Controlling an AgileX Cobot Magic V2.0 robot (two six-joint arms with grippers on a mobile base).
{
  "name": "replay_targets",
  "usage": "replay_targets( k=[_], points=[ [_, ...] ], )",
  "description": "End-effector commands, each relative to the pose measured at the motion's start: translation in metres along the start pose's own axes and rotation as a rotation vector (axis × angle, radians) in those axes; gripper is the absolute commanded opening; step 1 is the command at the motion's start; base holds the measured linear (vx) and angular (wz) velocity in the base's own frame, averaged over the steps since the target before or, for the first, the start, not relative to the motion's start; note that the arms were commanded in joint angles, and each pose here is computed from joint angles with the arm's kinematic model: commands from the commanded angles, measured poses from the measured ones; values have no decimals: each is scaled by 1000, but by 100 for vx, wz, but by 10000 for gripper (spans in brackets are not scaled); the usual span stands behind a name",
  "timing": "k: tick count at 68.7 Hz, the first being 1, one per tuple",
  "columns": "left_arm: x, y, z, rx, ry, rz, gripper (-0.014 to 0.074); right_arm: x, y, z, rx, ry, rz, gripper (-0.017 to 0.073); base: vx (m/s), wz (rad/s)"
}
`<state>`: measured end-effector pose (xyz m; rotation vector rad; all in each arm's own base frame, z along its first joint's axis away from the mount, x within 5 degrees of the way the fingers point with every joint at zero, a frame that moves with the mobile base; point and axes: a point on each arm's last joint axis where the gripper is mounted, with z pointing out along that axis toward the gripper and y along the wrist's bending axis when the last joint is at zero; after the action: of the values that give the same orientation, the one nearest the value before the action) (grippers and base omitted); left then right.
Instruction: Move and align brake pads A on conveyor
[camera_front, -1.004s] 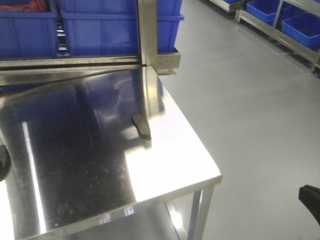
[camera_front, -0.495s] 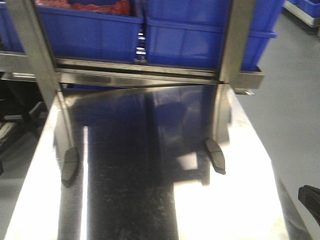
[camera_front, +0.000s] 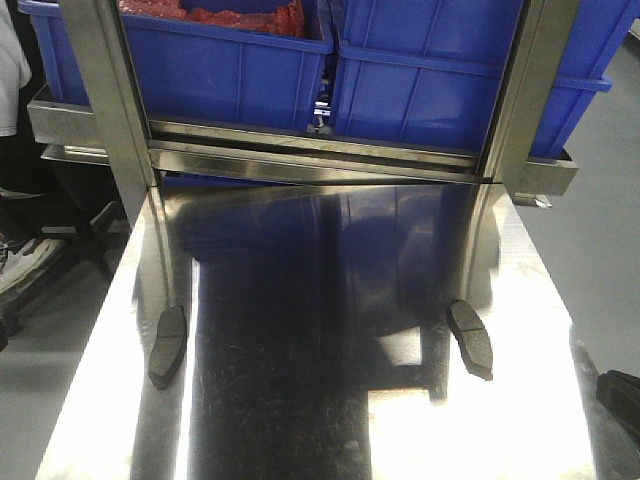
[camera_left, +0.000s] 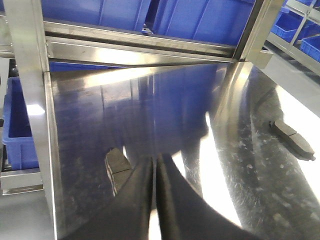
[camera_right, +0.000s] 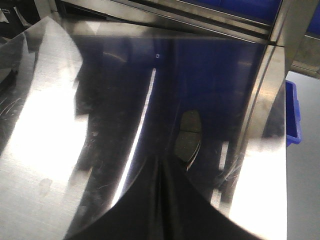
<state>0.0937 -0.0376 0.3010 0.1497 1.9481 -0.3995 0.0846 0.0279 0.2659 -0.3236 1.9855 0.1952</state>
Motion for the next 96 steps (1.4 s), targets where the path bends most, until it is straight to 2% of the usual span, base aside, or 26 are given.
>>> replay_targets(
  k=[1,79,96],
  points=[
    [-15,-4,-3,29,-91,-7,-6,-14,0,-3,0,-86,-14,-10,3,-9],
    [-15,-4,-3,29,-91,-7,-6,-14,0,-3,0,-85,-14,-10,0,0],
    [-19,-5,-4,35,-138,10,-6,-14,0,-3,0,-85,-14,-10,0,0]
  ],
)
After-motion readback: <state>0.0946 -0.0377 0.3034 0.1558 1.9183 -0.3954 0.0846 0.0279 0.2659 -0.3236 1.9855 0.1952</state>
